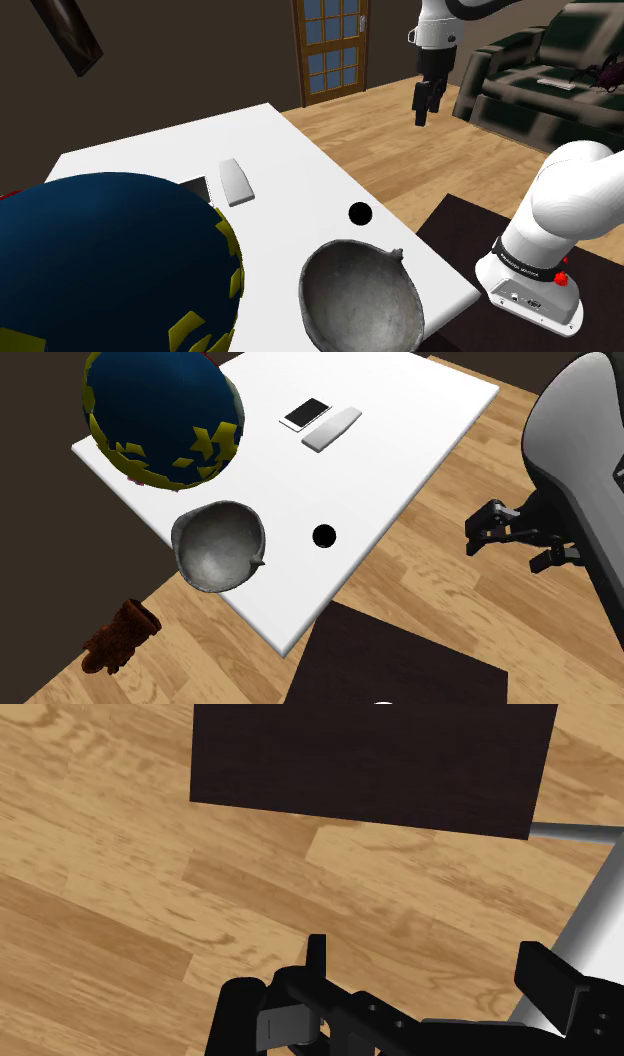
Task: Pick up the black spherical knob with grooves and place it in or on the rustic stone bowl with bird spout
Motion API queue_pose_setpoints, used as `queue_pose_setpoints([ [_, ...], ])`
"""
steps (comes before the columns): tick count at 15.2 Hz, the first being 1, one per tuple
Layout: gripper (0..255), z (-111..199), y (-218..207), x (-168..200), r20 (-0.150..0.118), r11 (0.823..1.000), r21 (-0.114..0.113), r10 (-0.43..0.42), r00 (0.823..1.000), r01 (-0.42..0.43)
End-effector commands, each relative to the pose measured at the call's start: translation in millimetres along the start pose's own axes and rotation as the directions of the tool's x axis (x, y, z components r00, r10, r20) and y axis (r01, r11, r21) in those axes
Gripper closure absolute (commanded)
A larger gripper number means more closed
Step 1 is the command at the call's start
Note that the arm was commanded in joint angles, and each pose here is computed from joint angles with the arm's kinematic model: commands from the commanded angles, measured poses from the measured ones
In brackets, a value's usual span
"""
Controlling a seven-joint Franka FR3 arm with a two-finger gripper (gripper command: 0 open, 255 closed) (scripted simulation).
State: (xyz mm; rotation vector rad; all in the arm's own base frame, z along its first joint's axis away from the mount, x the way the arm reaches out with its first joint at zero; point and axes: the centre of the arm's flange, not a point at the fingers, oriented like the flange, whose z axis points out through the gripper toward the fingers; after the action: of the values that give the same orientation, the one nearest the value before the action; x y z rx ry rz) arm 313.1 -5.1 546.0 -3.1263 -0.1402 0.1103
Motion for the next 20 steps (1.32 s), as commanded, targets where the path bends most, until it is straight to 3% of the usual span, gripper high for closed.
queue_pose_setpoints([
  [1,0,0.0,0.0,0.0,0.0,1.0,0.0,0.0,1.0,0.0],
  [20,0,60.5,-234.3,42.7,0.107,0.998,0.055,-0.036,0.994,0.03],
])
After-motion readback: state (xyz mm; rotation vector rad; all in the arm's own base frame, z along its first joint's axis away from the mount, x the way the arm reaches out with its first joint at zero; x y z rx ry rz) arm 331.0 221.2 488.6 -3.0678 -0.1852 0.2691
